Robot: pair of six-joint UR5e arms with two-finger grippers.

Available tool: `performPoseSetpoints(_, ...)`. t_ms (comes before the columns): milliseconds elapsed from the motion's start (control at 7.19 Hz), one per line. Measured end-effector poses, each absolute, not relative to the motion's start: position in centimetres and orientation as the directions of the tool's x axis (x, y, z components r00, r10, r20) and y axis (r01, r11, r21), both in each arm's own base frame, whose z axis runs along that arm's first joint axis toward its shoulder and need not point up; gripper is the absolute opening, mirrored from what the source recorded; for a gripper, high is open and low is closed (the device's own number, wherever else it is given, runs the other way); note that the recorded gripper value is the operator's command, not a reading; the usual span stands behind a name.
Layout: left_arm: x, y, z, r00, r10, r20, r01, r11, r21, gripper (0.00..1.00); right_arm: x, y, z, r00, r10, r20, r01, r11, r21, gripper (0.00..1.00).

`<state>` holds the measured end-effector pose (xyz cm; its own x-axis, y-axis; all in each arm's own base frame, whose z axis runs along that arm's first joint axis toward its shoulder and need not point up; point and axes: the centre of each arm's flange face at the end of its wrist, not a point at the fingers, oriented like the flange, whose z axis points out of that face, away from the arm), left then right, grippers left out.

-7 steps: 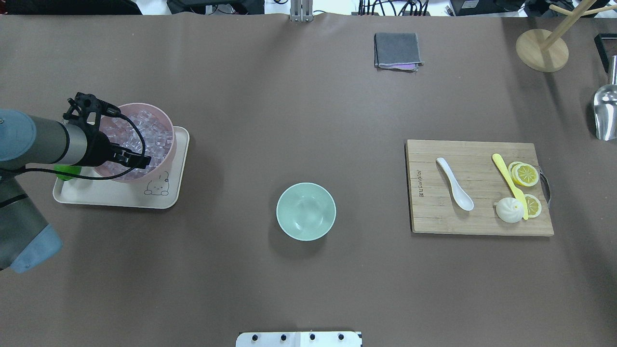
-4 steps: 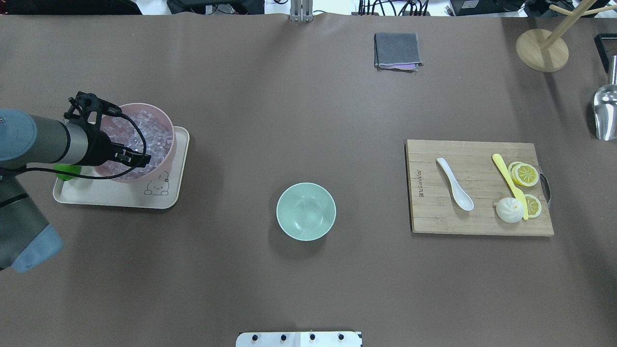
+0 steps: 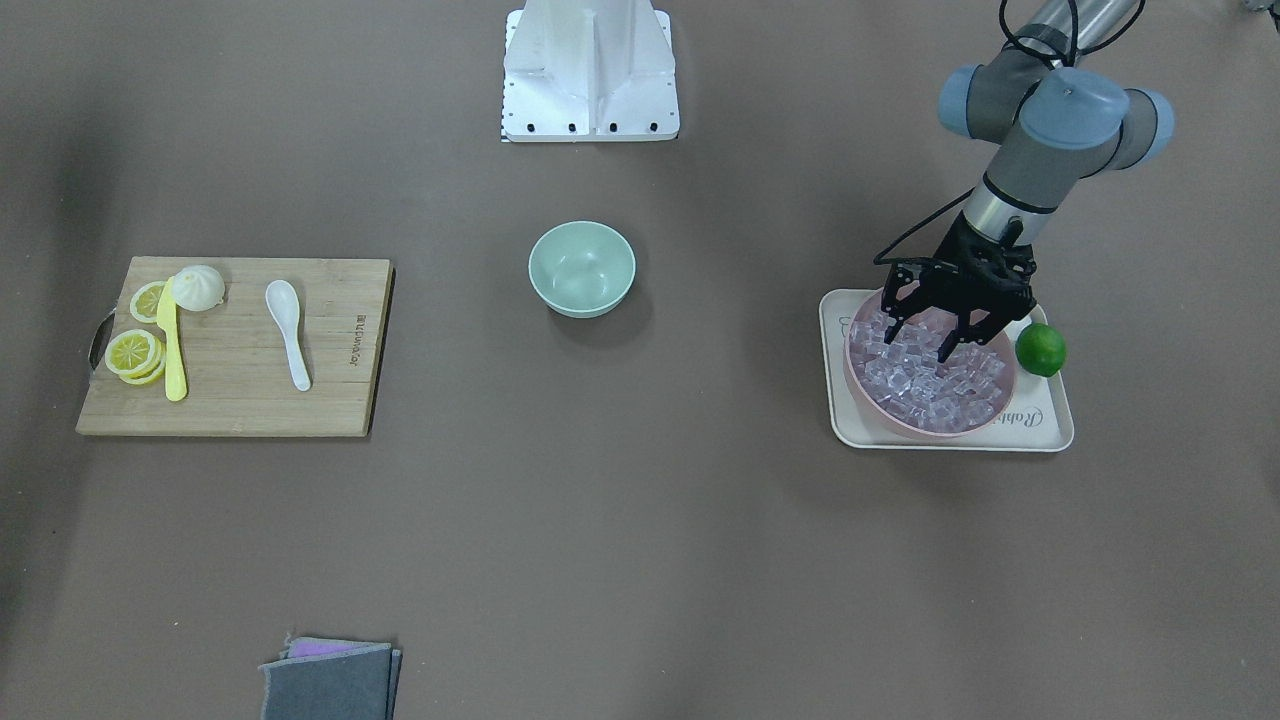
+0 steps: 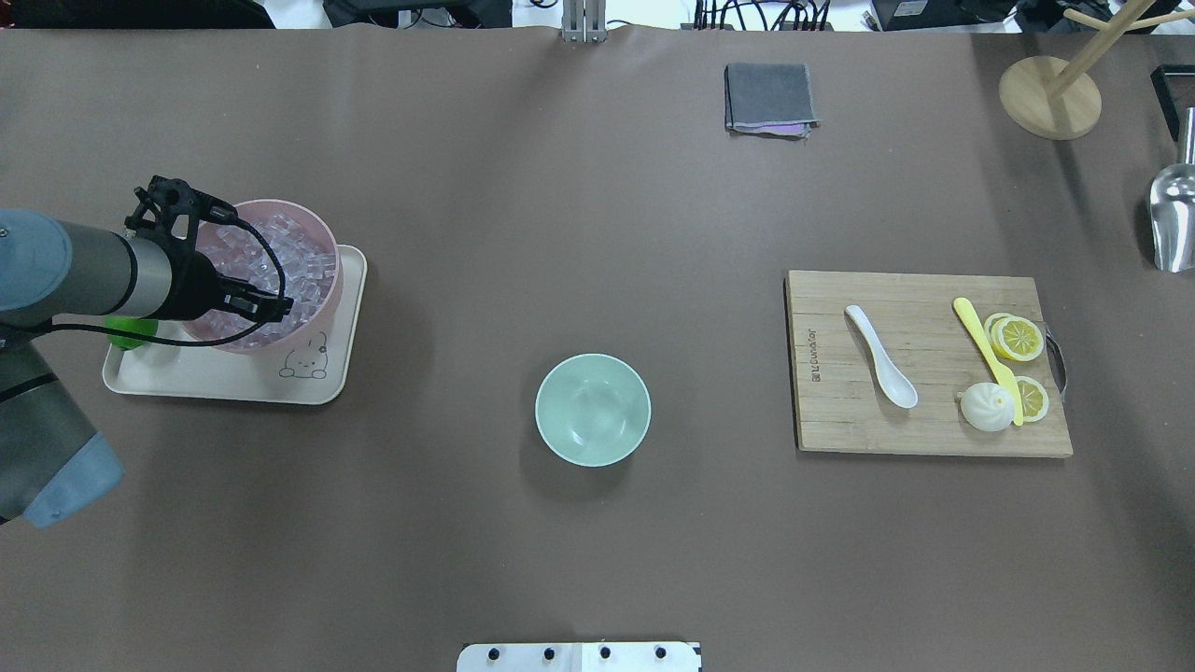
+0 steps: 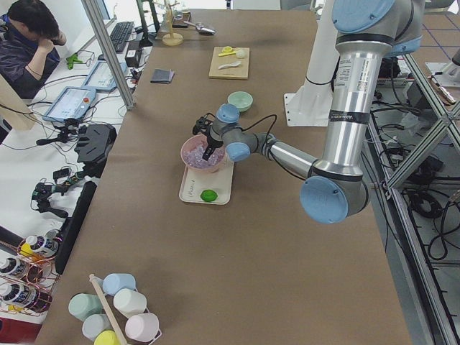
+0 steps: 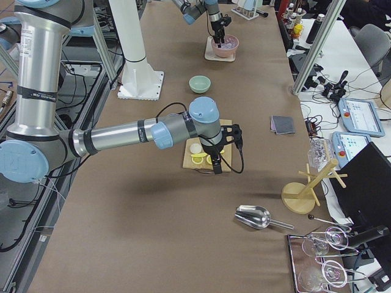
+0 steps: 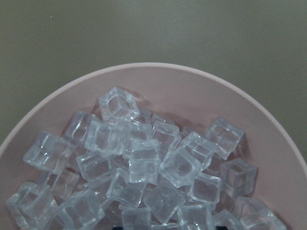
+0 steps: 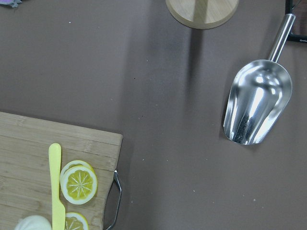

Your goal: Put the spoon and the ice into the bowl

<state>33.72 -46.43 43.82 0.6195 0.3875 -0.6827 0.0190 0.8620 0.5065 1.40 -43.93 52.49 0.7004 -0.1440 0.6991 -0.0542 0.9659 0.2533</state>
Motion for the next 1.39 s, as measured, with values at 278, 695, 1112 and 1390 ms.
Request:
performPoseSetpoints(278, 33.65, -46.40, 43.56, 0.617, 0.393, -0.682, 0.018, 0.859, 0.511, 0.40, 1.40, -43.93, 52.46, 0.700, -0.145, 0.699, -0.054, 0.966, 0.254, 1.00)
performPoseSetpoints(695, 33.55, -46.26, 43.29, 0.611, 0.401, -0.683, 0.016, 0.856, 0.516, 0.50, 1.43, -43.77, 52.55, 0.700, -0.151, 0.698, -0.058, 0.962, 0.266, 1.00)
performPoseSetpoints(1112, 33.52, -46.24, 43.38, 0.608, 0.404, -0.683, 0.010, 0.857, 0.516, 0.61, 1.47, -43.38, 52.90, 0.699, -0.153, 0.699, -0.060, 0.961, 0.270, 1.00)
performPoseSetpoints(1390, 33.42, -46.17, 42.96, 0.598, 0.410, -0.689, 0.008, 0.856, 0.517, 0.61, 1.48, -43.28, 53.01, 0.699, -0.153, 0.698, -0.059, 0.961, 0.269, 1.00)
